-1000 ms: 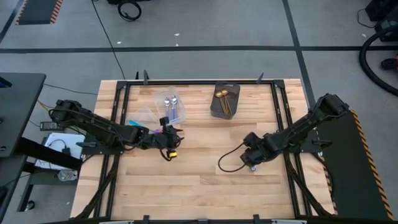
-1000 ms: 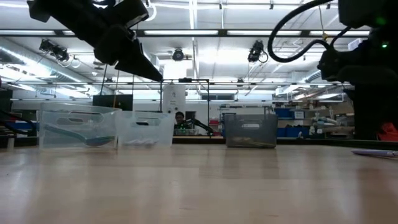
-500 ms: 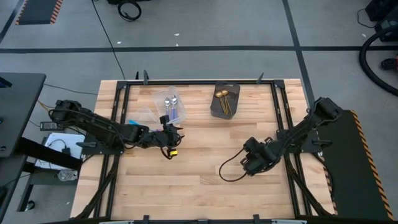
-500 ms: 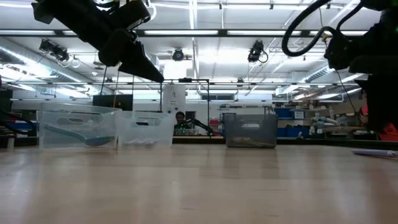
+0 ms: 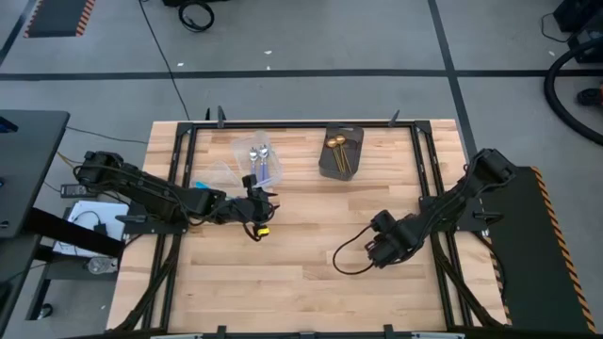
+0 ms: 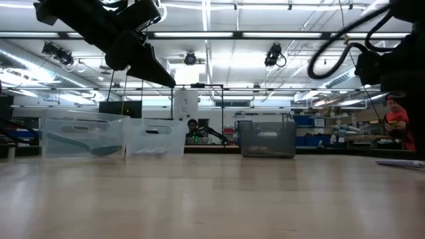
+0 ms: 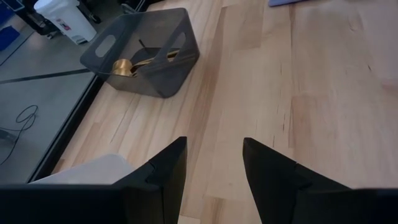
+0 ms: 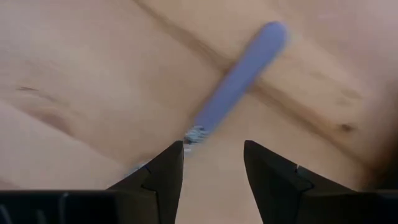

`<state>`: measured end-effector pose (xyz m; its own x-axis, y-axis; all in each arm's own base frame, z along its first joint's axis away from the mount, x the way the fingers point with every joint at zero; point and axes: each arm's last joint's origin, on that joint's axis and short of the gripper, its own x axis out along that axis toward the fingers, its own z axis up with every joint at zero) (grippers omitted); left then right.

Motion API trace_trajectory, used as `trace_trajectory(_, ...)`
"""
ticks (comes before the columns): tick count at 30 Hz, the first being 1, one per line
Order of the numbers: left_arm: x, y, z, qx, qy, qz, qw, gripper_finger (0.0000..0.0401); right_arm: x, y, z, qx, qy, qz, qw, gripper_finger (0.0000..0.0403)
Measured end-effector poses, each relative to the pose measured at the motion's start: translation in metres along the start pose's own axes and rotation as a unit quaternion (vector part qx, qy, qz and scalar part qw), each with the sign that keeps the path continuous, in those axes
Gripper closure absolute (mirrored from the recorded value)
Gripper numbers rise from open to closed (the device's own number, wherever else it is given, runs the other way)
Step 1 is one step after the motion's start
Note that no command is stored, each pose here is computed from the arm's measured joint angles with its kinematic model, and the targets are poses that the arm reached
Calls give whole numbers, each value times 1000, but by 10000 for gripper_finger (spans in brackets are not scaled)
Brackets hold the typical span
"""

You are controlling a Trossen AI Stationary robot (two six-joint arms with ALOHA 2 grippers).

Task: Sort silverware by color (type)
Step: Put the purple spoon into the right transparent bin

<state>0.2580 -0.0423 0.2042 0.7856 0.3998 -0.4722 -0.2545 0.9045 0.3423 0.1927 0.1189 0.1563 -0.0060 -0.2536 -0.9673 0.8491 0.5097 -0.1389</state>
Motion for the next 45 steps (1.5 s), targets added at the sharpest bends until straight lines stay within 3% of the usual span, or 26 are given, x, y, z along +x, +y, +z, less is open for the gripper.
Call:
trace_trajectory(2,0,0,0,0,0,0,1000,236,2,0,0,11,1,26,1000,222)
trace_trajectory(14,0,-1,0,0,0,-11,1000,236,30,-8,5,31,18,45,998,205)
trace_trajectory(22,-1,-5,0,11,-3,-72,997,236,34,-8,7,21,39,55,997,267)
trace_trajectory(31,-1,-5,5,0,-24,-74,997,236,35,-6,7,-12,37,65,997,360)
trace_trajectory(45,3,-10,6,-8,-36,-106,994,236,18,8,15,-79,-23,110,991,365)
